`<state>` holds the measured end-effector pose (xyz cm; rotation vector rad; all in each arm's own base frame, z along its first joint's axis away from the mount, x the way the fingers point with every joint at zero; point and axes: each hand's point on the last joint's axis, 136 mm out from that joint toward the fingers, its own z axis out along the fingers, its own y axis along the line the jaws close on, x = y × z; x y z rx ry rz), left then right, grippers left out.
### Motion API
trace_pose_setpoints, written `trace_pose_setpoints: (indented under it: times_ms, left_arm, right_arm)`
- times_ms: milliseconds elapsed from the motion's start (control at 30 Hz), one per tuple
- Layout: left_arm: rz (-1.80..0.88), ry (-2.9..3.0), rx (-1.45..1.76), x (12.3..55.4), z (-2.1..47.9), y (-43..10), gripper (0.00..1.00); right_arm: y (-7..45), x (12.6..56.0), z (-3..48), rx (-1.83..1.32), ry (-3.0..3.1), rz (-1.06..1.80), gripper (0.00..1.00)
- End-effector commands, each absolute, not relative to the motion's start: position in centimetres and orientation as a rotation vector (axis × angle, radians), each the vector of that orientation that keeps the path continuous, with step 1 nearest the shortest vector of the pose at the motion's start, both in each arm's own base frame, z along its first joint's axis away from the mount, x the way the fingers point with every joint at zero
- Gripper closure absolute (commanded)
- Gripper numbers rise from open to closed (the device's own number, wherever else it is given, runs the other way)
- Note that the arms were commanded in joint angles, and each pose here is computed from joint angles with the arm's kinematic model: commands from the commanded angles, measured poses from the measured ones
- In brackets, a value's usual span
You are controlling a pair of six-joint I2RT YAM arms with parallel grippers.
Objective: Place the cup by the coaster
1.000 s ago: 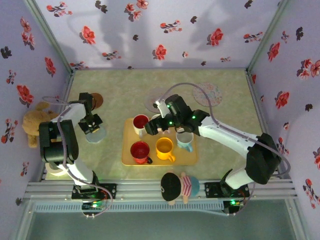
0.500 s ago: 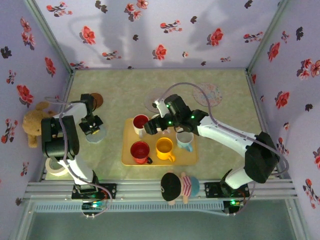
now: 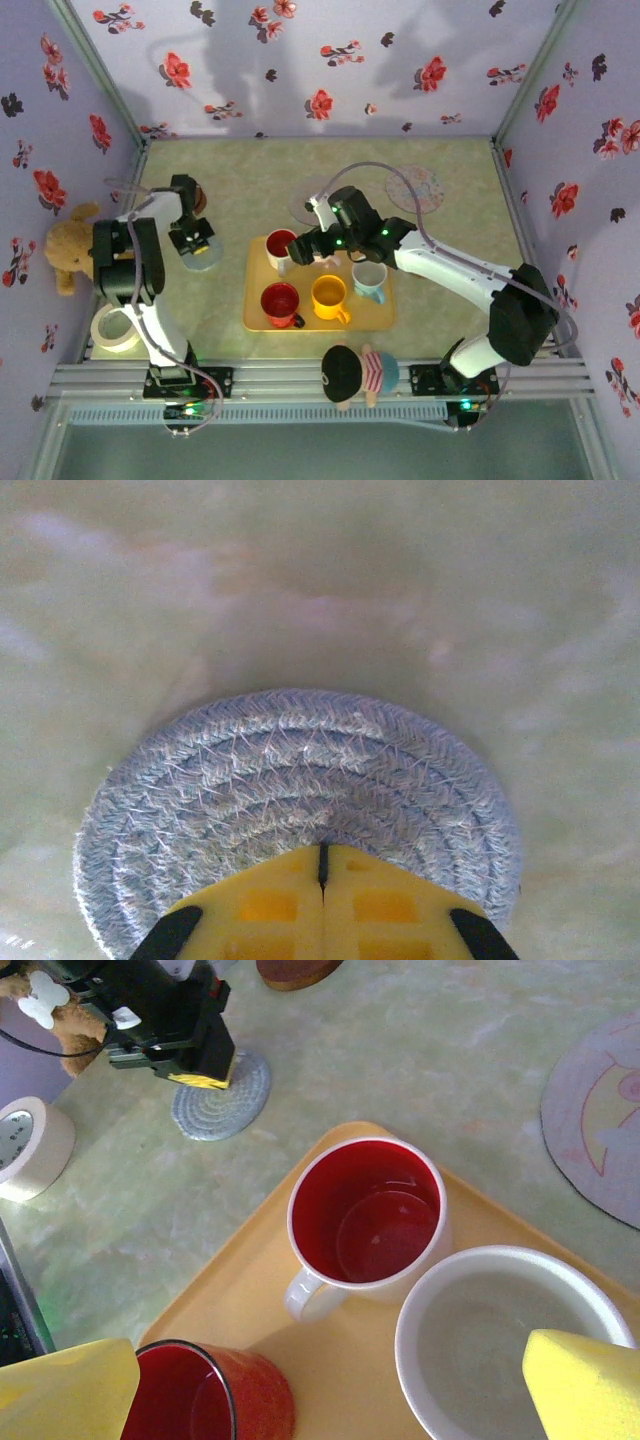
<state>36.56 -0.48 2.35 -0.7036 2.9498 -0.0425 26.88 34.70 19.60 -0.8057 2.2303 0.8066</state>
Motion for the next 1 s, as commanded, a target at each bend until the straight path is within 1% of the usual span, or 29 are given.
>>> trace_pose_setpoints:
  times_ms: [0,633,967]
  left_arm:
    - [-0.131,2.998,-0.585,38.0,1.0,-2.8,1.00]
    - [-0.245,2.958,-0.229,46.8,2.0,-11.1,1.00]
    - [-0.311,2.935,-0.139,49.7,1.8,-15.2,1.00]
  right_arm:
    - [34.6,28.3,21.1,-0.778,2.188,0.767,0.00]
    - [33.4,29.4,20.6,-0.709,2.205,0.727,0.00]
    - [32.6,29.6,20.6,-0.678,2.208,0.693,0.00]
